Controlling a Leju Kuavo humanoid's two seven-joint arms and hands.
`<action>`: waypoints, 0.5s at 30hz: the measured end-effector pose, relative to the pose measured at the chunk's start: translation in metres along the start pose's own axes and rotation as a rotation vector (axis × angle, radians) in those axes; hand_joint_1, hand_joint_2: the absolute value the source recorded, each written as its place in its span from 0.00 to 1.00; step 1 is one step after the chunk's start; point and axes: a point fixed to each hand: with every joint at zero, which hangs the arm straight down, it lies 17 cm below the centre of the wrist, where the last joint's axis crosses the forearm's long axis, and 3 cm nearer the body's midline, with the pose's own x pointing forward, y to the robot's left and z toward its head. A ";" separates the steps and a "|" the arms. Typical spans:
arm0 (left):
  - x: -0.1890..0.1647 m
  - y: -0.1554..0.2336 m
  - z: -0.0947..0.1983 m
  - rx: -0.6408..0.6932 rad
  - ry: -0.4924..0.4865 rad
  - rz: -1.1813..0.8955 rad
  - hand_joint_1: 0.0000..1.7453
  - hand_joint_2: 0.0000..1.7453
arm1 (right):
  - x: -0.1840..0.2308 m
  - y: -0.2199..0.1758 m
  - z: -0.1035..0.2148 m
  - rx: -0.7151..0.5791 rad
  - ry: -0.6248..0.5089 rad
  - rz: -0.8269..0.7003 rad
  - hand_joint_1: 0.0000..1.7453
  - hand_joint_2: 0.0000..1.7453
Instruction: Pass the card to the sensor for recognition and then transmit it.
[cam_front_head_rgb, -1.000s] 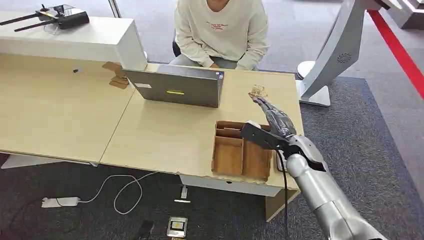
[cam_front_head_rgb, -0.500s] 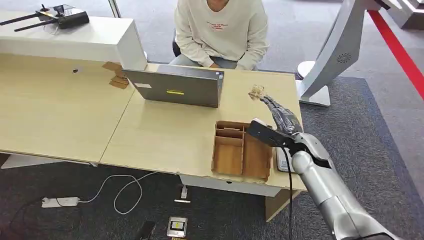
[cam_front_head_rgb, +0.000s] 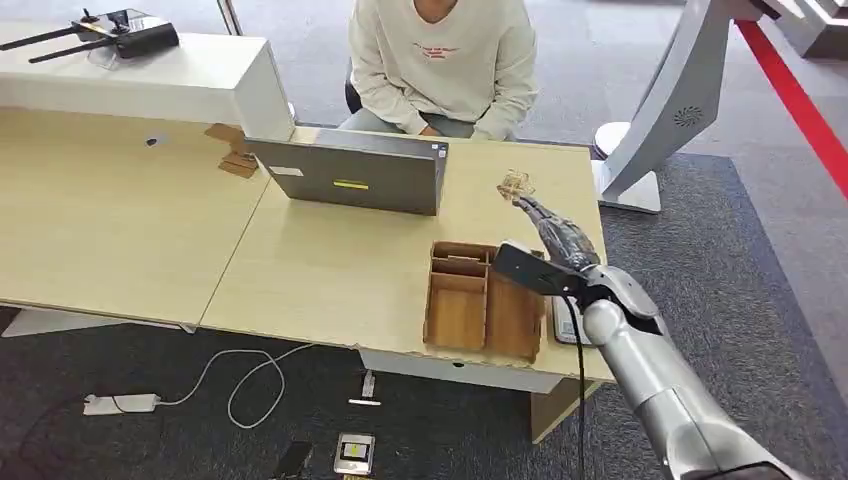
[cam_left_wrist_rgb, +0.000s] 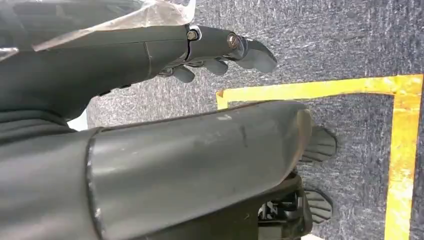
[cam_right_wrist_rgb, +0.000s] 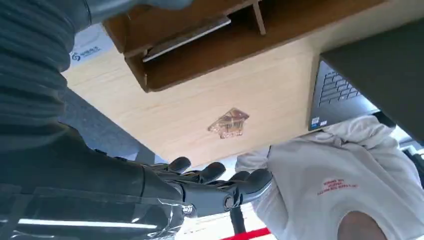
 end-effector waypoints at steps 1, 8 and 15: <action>0.000 0.000 0.000 0.000 -0.001 0.001 0.00 0.00 | 0.001 0.002 0.000 0.009 -0.003 -0.006 0.00 1.00; 0.001 0.000 0.000 0.000 -0.005 0.005 0.00 0.00 | 0.001 0.008 0.004 0.034 0.000 -0.027 0.00 1.00; 0.001 0.000 0.000 0.000 -0.005 0.005 0.00 0.00 | 0.001 0.008 0.007 0.030 -0.003 -0.023 0.00 1.00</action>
